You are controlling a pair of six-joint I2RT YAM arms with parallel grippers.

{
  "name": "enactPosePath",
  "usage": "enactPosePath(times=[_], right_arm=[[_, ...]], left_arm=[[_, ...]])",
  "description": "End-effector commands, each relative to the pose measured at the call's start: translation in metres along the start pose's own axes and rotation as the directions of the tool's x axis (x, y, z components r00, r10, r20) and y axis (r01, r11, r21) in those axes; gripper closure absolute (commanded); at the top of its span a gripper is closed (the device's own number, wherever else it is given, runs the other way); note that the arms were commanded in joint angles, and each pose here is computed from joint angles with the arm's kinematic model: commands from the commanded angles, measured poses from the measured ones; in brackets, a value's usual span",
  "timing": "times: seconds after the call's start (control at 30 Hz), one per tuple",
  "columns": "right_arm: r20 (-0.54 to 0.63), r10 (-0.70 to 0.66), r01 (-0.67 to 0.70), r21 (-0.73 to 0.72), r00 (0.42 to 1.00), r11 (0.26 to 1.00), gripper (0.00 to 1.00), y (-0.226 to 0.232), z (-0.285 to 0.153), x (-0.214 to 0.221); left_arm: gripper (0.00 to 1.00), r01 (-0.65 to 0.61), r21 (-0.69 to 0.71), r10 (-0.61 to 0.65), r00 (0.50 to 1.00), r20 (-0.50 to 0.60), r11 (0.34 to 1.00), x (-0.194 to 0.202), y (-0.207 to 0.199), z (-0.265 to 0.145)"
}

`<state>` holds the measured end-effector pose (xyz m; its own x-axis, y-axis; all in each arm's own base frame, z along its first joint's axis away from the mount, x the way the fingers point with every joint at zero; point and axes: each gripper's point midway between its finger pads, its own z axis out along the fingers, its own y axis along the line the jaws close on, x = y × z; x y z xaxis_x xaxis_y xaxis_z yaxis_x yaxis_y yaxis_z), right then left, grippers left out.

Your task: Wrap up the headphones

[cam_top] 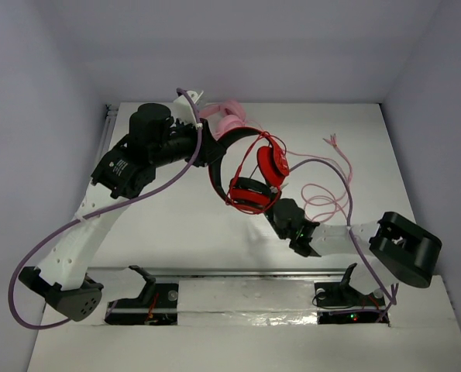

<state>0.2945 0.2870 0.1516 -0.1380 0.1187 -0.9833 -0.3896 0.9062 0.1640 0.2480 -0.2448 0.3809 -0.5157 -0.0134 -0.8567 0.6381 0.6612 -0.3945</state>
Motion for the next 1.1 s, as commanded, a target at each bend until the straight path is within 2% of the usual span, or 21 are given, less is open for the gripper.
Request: enactPosePath(times=[0.0, 0.03, 0.1, 0.23, 0.47, 0.6, 0.7, 0.8, 1.07], right_arm=[[0.179, 0.099, -0.089, -0.059, 0.979, 0.994, 0.83, 0.01, -0.004, -0.052], [0.182, 0.116, -0.104, -0.072, 0.976, 0.992, 0.95, 0.011, -0.006, -0.053], [0.179, 0.164, -0.142, -0.129, 0.97, 0.981, 1.0, 0.018, -0.015, -0.057], [0.089, 0.27, -0.242, -0.239, 0.959, 0.94, 1.0, 0.035, -0.03, -0.052], [-0.014, 0.395, -0.379, -0.318, 0.919, 0.869, 1.0, 0.043, -0.054, -0.035], [-0.17, 0.445, -0.476, -0.347, 0.879, 0.808, 1.0, 0.058, -0.069, -0.011], [-0.285, 0.457, -0.534, -0.323, 0.842, 0.782, 1.0, 0.063, -0.083, 0.016], [-0.367, 0.418, -0.528, -0.285, 0.831, 0.8, 1.0, 0.071, -0.097, 0.034], [-0.478, 0.313, -0.47, -0.255, 0.821, 0.845, 1.0, 0.099, -0.129, 0.057]], left_arm=[[1.0, -0.016, 0.071, 0.007, 0.993, 0.122, 0.997, -0.037, -0.024, -0.02], [1.0, -0.013, 0.064, 0.005, 0.992, 0.123, 0.998, -0.037, -0.023, -0.019], [1.0, -0.014, 0.055, 0.007, 0.992, 0.13, 0.998, -0.04, -0.022, -0.02], [1.0, -0.011, 0.032, 0.007, 0.99, 0.142, 0.999, -0.047, -0.018, -0.013], [1.0, 0.0, 0.018, -0.003, 0.984, 0.178, 1.0, -0.065, -0.011, -0.004], [1.0, 0.021, -0.005, -0.02, 0.977, 0.212, 1.0, -0.08, -0.002, 0.002], [1.0, 0.049, -0.032, -0.04, 0.971, 0.238, 0.998, -0.089, 0.011, 0.007], [1.0, 0.091, -0.076, -0.068, 0.962, 0.264, 0.993, -0.095, 0.032, 0.014], [1.0, 0.226, -0.146, -0.163, 0.922, 0.351, 0.963, -0.095, 0.078, 0.029]])
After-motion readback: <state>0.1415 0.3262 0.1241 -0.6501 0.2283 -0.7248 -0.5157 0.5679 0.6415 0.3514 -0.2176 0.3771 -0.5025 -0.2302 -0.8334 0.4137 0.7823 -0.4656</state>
